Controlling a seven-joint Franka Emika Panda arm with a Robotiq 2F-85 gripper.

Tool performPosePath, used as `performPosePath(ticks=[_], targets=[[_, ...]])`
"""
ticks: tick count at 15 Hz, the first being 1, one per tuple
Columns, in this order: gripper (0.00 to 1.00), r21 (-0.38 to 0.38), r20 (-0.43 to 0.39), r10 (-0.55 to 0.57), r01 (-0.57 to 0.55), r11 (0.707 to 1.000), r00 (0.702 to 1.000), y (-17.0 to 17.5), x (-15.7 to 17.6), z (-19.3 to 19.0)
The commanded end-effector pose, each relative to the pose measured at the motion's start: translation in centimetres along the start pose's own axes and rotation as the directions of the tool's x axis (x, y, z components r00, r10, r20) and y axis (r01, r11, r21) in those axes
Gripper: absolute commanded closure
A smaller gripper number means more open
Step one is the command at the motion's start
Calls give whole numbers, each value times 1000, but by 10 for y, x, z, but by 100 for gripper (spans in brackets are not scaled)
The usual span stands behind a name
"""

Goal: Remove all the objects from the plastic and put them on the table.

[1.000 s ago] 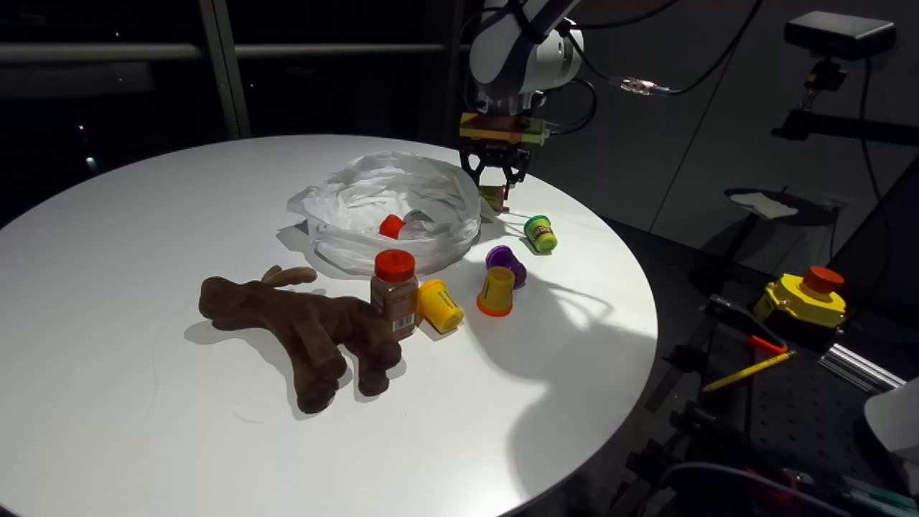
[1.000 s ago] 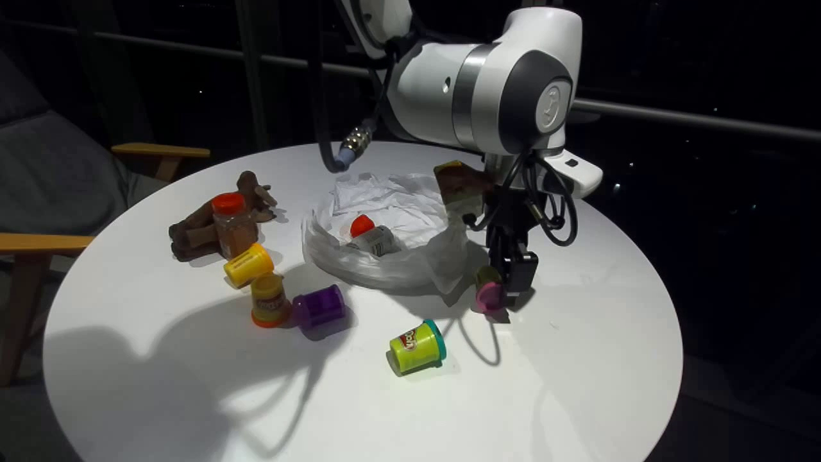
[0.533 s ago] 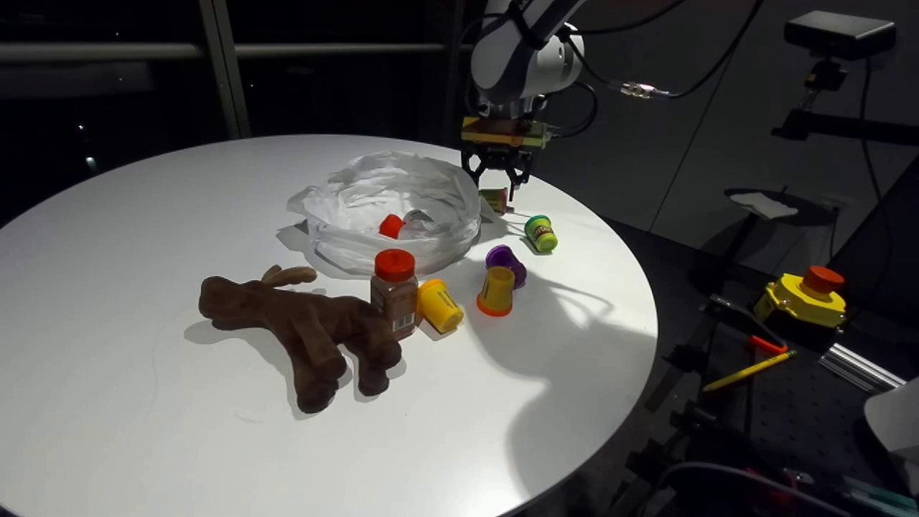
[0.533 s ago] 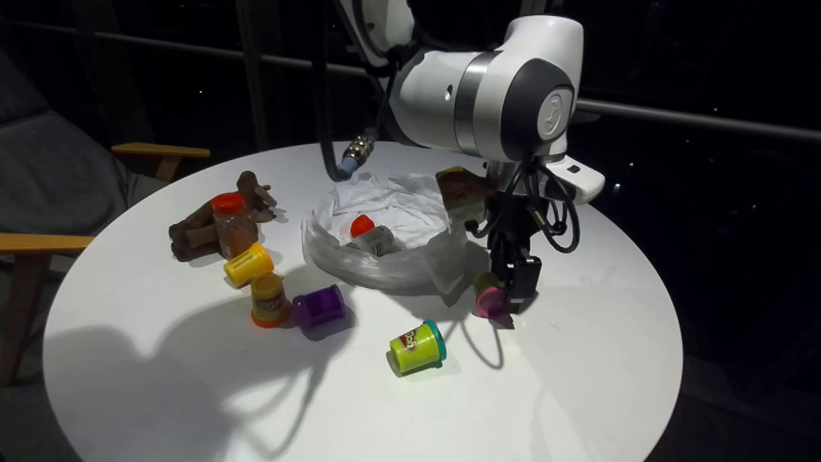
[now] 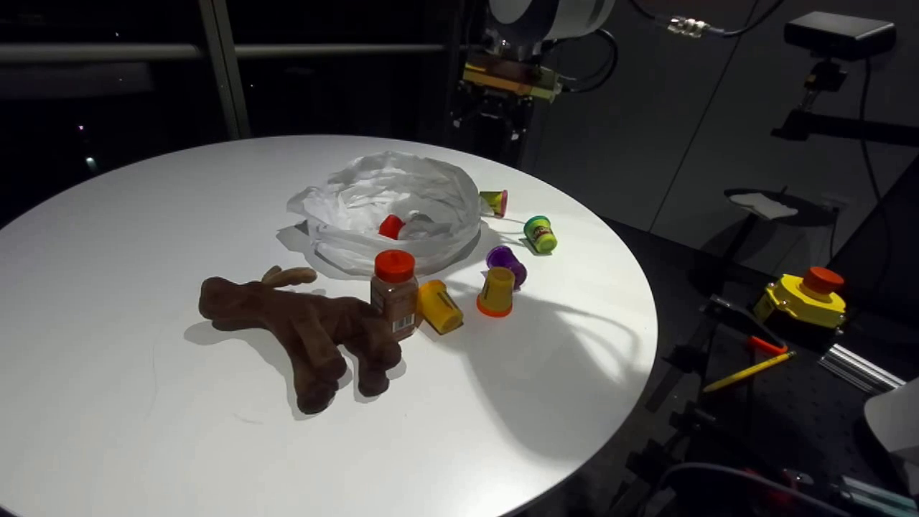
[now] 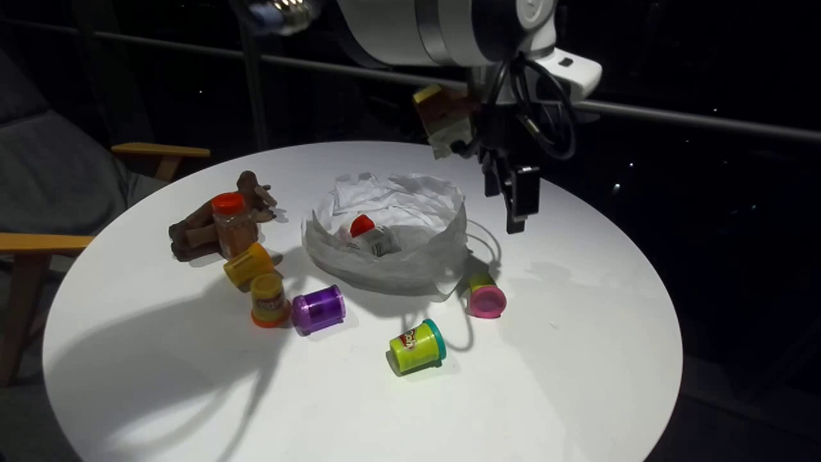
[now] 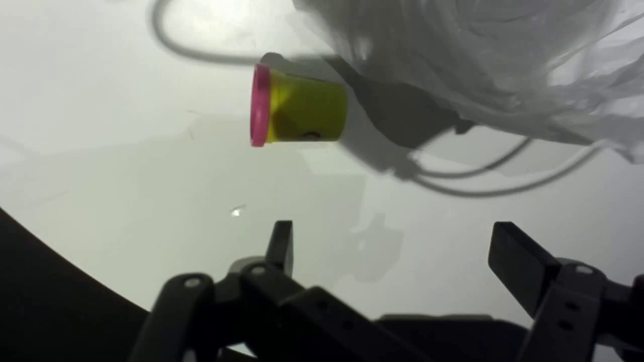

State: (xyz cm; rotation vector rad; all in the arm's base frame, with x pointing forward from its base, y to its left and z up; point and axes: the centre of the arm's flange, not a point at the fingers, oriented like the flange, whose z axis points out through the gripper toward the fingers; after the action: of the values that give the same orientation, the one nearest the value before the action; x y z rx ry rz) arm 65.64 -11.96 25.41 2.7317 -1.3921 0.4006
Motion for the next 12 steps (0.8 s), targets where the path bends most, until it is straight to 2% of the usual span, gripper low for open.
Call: performPosePath(ticks=[1, 4, 6, 9, 12], targets=[[0, 6, -68, -192, 193, 981, 979, -31, -56, -62], [0, -9, -90, -374, 374, 927, 923, -82, -96, -71], [0, -45, -108, -453, 451, 892, 885, -114, -117, -59], [0, -73, -85, -544, 540, 839, 835, -126, -138, -34], [0, -79, -34, -586, 582, 809, 810, -128, -145, 4]])
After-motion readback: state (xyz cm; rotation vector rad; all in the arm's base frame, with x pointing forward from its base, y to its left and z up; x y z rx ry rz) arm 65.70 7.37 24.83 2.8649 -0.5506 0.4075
